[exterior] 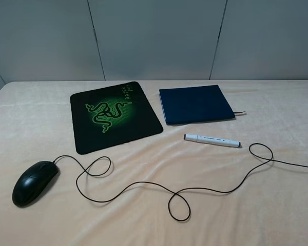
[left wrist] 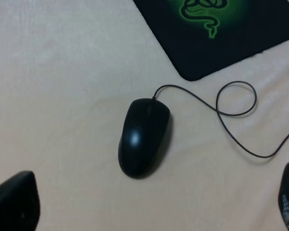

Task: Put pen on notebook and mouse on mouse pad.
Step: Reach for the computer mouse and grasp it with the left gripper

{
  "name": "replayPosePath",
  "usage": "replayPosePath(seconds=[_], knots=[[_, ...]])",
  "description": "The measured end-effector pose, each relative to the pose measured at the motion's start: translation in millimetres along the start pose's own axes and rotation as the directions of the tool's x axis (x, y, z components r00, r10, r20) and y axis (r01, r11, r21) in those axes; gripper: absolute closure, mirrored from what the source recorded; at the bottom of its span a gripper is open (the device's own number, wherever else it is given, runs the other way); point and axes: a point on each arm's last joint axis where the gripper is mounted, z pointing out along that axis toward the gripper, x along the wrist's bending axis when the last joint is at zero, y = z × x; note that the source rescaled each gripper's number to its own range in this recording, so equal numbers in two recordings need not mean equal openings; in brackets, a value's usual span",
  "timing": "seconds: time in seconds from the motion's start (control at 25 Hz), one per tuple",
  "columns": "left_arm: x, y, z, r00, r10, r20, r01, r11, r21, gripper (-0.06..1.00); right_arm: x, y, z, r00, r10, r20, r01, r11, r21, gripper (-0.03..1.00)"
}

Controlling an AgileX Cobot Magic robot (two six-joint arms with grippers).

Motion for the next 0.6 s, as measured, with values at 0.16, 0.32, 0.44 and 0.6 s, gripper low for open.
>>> replayPosePath(seconds=[0.16,0.32,0.44,0.6], knots=[[3,25,18,1.0,-0.011,0.003,0.011,0.993,0.114,-0.06,0,0,0,1.0,0.0,0.0,0.0,1.0,0.0,-0.03],[6,40,45,1.0,-0.008,0.01,0.005,0.968,0.251,-0.06,0,0,0,1.0,0.0,0.0,0.0,1.0,0.0,-0.03],[9,48,64,1.0,0.015,0.018,-0.02,0.941,0.337,-0.06,0,0,0,1.0,0.0,0.0,0.0,1.0,0.0,-0.03],[12,54,86,0.997,0.072,0.011,-0.069,0.896,0.439,-0.06,0,0,0,1.0,0.0,0.0,0.0,1.0,0.0,-0.03]])
